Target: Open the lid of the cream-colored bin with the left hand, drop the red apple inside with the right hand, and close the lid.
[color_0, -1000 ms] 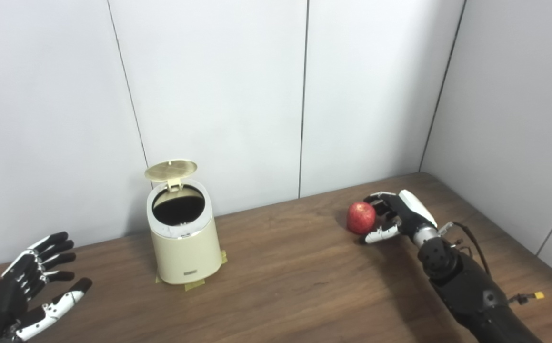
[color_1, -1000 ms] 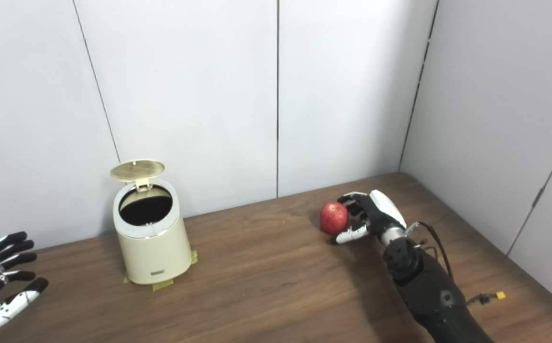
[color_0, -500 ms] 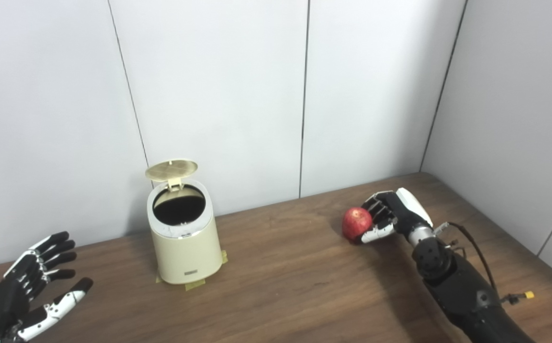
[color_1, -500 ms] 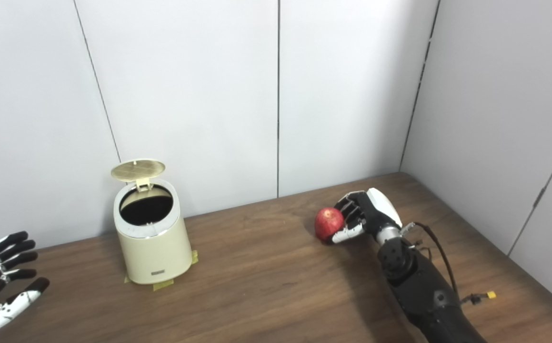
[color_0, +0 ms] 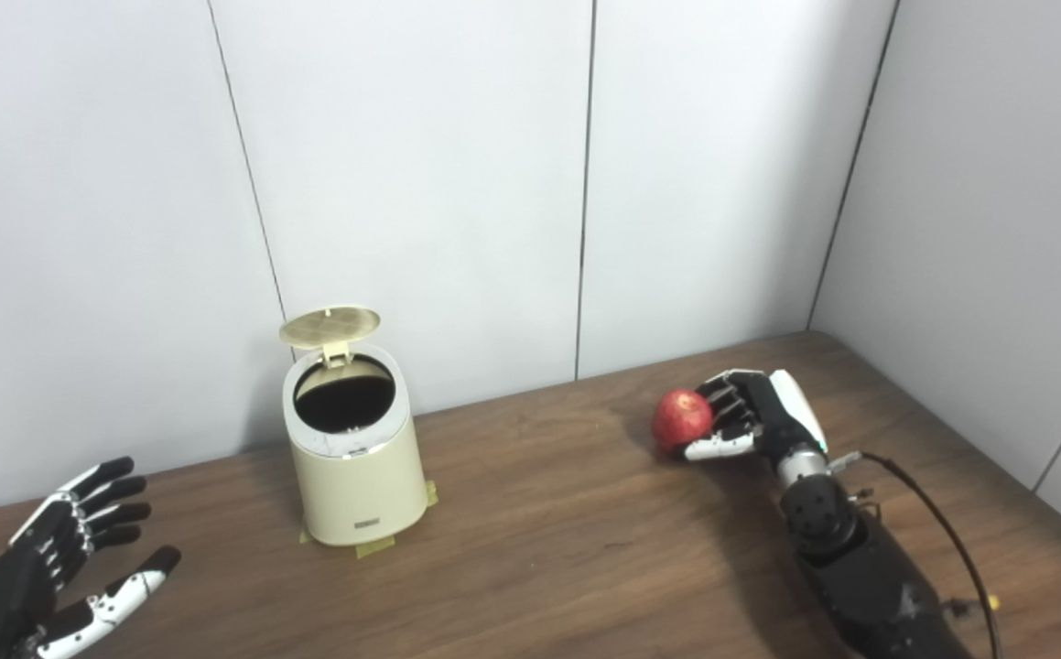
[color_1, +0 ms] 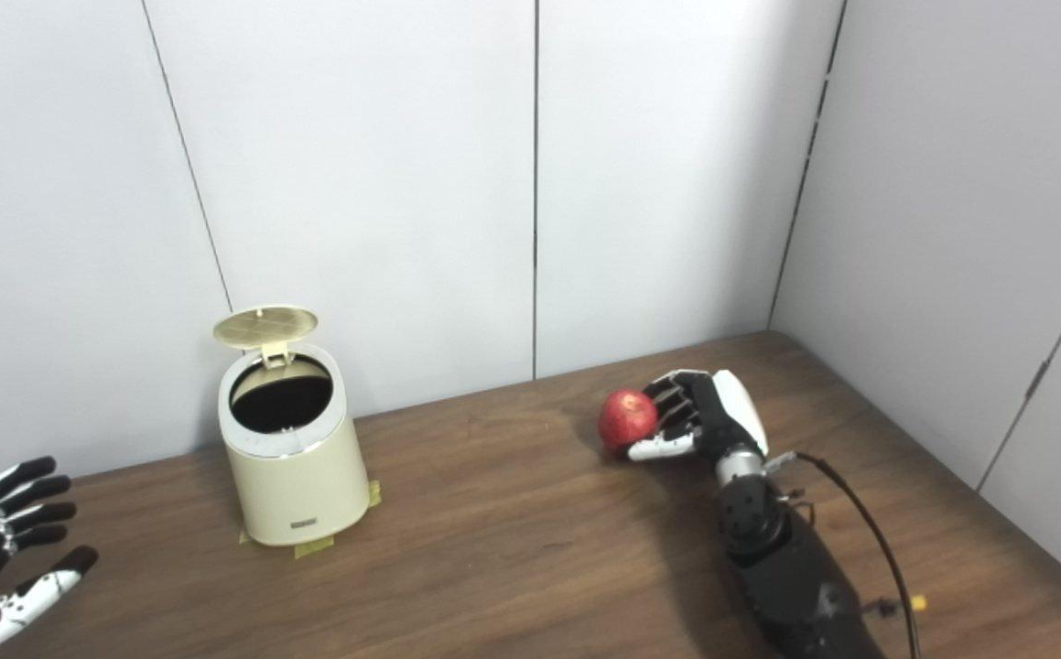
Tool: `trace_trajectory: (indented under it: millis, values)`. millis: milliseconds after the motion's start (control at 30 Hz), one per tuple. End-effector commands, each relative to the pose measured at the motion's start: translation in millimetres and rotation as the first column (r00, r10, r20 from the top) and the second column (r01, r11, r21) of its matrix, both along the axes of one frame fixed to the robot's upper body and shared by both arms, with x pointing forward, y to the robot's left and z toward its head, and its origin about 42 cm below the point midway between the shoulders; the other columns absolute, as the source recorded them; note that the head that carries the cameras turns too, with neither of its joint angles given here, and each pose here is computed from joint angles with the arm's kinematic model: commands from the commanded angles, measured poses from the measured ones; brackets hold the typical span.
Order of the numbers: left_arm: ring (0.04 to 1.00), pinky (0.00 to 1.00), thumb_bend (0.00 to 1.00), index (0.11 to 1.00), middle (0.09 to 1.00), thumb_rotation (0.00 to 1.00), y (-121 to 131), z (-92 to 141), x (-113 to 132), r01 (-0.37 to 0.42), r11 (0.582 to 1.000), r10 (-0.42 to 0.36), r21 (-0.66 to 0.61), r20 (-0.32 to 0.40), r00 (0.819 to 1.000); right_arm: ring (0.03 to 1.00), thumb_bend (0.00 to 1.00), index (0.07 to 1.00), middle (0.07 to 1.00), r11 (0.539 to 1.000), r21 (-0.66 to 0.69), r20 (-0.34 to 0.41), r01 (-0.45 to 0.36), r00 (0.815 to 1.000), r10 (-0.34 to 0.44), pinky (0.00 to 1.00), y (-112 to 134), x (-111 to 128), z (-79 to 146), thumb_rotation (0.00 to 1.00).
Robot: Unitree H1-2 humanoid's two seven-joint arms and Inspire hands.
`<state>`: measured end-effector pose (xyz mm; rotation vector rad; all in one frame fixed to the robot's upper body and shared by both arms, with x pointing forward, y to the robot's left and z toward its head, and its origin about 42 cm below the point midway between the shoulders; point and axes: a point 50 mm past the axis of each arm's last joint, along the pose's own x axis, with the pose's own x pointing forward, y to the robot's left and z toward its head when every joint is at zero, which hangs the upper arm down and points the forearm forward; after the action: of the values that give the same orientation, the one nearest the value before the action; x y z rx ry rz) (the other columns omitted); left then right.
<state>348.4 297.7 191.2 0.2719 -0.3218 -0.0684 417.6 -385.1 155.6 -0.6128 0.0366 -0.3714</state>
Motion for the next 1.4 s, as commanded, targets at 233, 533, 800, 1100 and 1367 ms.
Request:
trace_trajectory:
  millis: [233,533,800,1100,1367]
  values:
    - [0.729,0.68,0.6,0.823,0.786,0.0,-1,17,10,0.012,1.0,-0.012,0.0,0.088,0.996,0.409,0.52,0.531,0.421,0.997,-0.019,0.247,-0.076,0.966,0.078,0.39,15,16,84,0.0]
    - [0.759,0.69,0.61,0.845,0.807,0.0,-4,8,8,0.025,0.999,-0.023,-0.024,0.08,0.996,0.417,0.52,0.528,0.431,0.986,-0.034,0.278,-0.166,0.945,0.169,0.4,54,16,119,0.0]
    - [0.768,0.68,0.66,0.846,0.803,0.0,-11,-1,8,0.035,0.999,-0.032,-0.033,0.081,0.996,0.404,0.52,0.53,0.431,0.956,-0.03,0.332,-0.292,0.899,0.285,0.39,94,23,138,0.0]
    - [0.739,0.65,0.7,0.823,0.783,0.03,-29,-9,9,0.031,0.999,-0.027,-0.042,0.088,0.996,0.381,0.52,0.528,0.428,0.913,-0.044,0.346,-0.407,0.851,0.396,0.34,134,32,141,0.0]
    - [0.739,0.65,0.71,0.827,0.787,0.06,-43,-10,10,0.025,0.998,-0.02,-0.058,0.078,0.997,0.414,0.52,0.53,0.429,0.884,-0.067,0.335,-0.463,0.824,0.457,0.39,169,33,149,0.0]
